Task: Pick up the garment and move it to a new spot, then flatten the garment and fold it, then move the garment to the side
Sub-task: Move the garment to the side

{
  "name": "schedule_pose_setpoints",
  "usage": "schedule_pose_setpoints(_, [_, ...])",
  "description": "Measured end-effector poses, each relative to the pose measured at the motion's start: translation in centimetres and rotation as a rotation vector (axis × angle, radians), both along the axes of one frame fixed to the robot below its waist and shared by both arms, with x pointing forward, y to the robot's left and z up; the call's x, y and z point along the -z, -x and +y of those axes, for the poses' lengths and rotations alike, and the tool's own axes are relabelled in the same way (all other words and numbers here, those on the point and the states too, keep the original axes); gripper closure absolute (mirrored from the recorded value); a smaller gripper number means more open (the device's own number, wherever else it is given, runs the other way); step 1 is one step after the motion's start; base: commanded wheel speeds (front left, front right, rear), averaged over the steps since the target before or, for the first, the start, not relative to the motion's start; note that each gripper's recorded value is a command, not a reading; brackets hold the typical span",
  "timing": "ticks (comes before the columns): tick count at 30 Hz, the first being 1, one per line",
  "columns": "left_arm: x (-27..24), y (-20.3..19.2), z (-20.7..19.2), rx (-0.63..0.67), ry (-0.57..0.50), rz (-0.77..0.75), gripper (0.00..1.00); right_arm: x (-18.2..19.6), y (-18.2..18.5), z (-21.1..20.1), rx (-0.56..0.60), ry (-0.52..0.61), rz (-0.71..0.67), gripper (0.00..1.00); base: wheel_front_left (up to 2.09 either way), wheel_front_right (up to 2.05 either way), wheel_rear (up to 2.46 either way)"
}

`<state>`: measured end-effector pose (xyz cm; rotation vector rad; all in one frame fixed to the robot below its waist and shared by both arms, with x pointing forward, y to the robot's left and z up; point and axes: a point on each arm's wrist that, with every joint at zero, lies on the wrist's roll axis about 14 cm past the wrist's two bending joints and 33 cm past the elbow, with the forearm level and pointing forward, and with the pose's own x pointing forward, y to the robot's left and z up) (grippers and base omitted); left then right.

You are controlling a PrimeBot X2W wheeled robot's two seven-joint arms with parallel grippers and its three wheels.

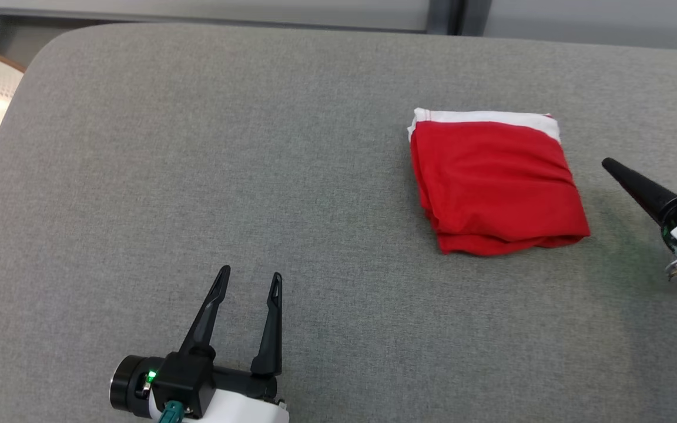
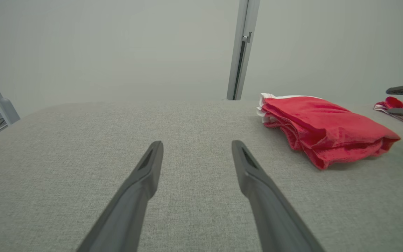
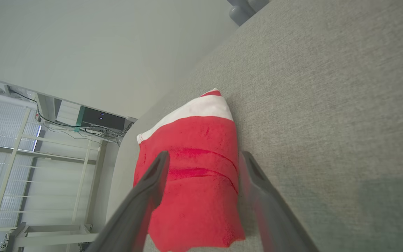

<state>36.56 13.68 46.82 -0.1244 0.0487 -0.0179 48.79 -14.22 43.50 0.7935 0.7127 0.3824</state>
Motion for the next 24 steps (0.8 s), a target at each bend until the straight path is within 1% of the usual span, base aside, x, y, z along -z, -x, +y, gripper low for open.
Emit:
schedule_pose_setpoints(5, [1.1, -0.8, 0.4, -0.018, -0.001, 0.033, 0.00, 2.6, -2.0, 0.3, -0.020, -0.027, 0.108, 0.00, 0.00, 0.00, 0.00])
schedule_pose_setpoints(7, [1.6, -1.0, 0.6, -0.026, -0.003, 0.047, 0.00, 3.7, -2.3, 0.8, -0.034, -0.037, 0.146, 0.05, 0.00, 0.00, 0.00])
schedule_pose_setpoints(8, [1.8, -1.1, 0.7, -0.030, -0.004, 0.052, 0.00, 4.4, -2.4, 1.2, -0.045, -0.038, 0.165, 0.10, 0.00, 0.00, 0.00])
schedule_pose_setpoints(9, [1.9, -1.2, 0.8, -0.035, -0.006, 0.056, 0.00, 4.9, -2.4, 1.6, -0.053, -0.042, 0.182, 0.18, 0.00, 0.00, 0.00])
schedule_pose_setpoints(11, [2.2, -1.3, 1.0, -0.040, -0.010, 0.065, 0.00, 5.4, -2.8, 2.1, -0.064, -0.053, 0.200, 0.51, 0.00, 0.00, 0.00])
schedule_pose_setpoints(12, [2.2, -1.3, 1.1, -0.042, -0.011, 0.066, 0.00, 5.4, -3.0, 2.4, -0.071, -0.060, 0.204, 0.65, 0.00, 0.00, 0.00])
schedule_pose_setpoints(13, [2.3, -1.4, 1.2, -0.046, -0.014, 0.067, 0.00, 5.4, -3.1, 2.5, -0.073, -0.064, 0.203, 0.73, 0.00, 0.00, 0.00])
schedule_pose_setpoints(14, [2.3, -1.5, 1.2, -0.047, -0.015, 0.067, 0.00, 5.4, -3.2, 2.7, -0.075, -0.069, 0.200, 1.00, 0.00, 0.00, 0.00])
schedule_pose_setpoints(19, [2.2, -1.7, 1.0, -0.039, -0.018, 0.059, 0.00, 4.4, -2.5, 3.4, -0.107, -0.071, 0.169, 1.00, 0.00, 0.00, 0.00])
schedule_pose_setpoints(24, [1.9, -2.2, -0.1, -0.001, -0.010, 0.045, 0.00, 2.9, -2.0, 2.6, -0.096, -0.039, 0.089, 1.00, 0.00, 0.00, 0.00])
